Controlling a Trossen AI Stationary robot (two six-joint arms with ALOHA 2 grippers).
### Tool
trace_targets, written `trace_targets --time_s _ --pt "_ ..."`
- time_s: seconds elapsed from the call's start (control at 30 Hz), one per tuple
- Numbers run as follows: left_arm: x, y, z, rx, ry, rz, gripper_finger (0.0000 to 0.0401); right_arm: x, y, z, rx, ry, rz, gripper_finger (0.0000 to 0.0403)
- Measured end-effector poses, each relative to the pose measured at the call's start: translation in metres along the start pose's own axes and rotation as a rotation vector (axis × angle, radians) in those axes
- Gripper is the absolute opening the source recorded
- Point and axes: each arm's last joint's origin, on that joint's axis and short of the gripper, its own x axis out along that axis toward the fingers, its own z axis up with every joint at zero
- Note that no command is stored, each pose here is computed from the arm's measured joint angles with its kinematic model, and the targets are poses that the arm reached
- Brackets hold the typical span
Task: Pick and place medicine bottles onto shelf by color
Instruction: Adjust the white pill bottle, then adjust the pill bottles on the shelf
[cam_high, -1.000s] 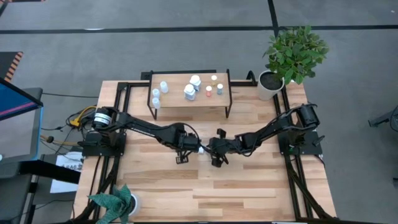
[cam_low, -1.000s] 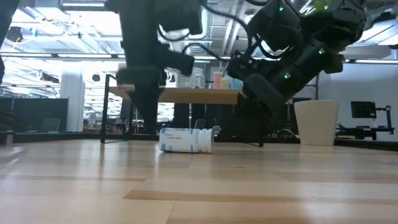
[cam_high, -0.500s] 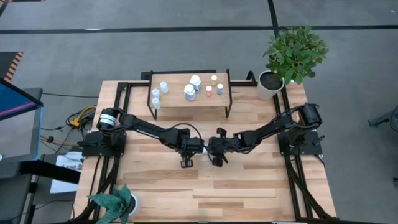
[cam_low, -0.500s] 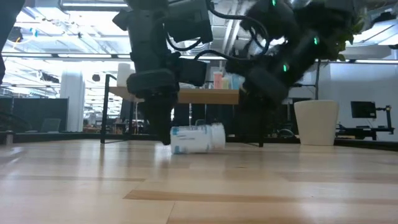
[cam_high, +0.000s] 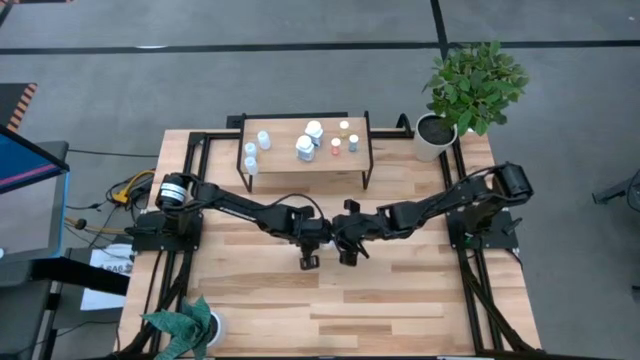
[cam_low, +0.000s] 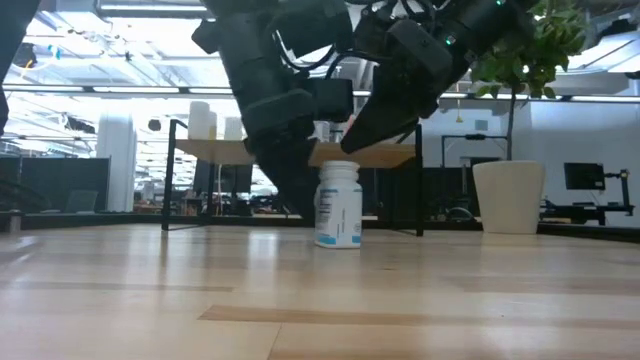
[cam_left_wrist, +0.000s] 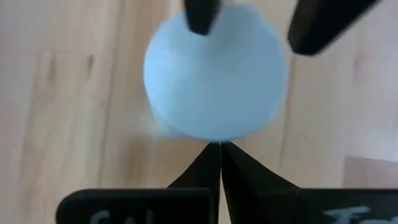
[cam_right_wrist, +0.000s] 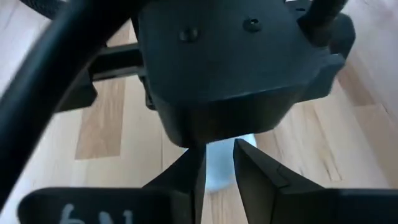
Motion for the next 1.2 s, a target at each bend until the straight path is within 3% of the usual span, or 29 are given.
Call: trace_targets --time_s 0.3,0.5,0.63,0.73,0.9,1.07,1.2 --pt "-0.001 0.001 -0.005 -0.012 0.053 0.002 0.0 -0.007 -0.001 0.003 -0.005 -0.007 0.003 0.0107" --pt "-0.017 0.002 -0.006 0.018 0.082 0.007 0.0 -0.04 -0.006 0.013 -0.012 -0.01 -0.003 0.0107" --pt "-0.039 0.006 -0.012 0.024 0.155 0.031 0.0 -0.068 -0.011 0.009 -0.031 0.062 -0.015 0.0107" --pt "-0.05 0.006 -0.019 0.022 0.215 0.054 0.0 -0.08 -0.015 -0.007 -0.029 0.1 -0.019 0.0107" --pt "-0.066 -0.007 -0.038 0.107 0.281 0.058 0.0 -0.084 -0.016 -0.063 0.017 0.176 -0.008 0.0107" --pt "-0.069 -0.02 -0.054 0.093 0.15 0.012 0.0 -0.077 -0.007 -0.117 0.112 0.096 0.077 0.0107" --pt "-0.054 -0.027 -0.071 0.085 -0.035 -0.06 0.0 -0.069 -0.002 -0.135 0.137 0.001 0.14 0.0107"
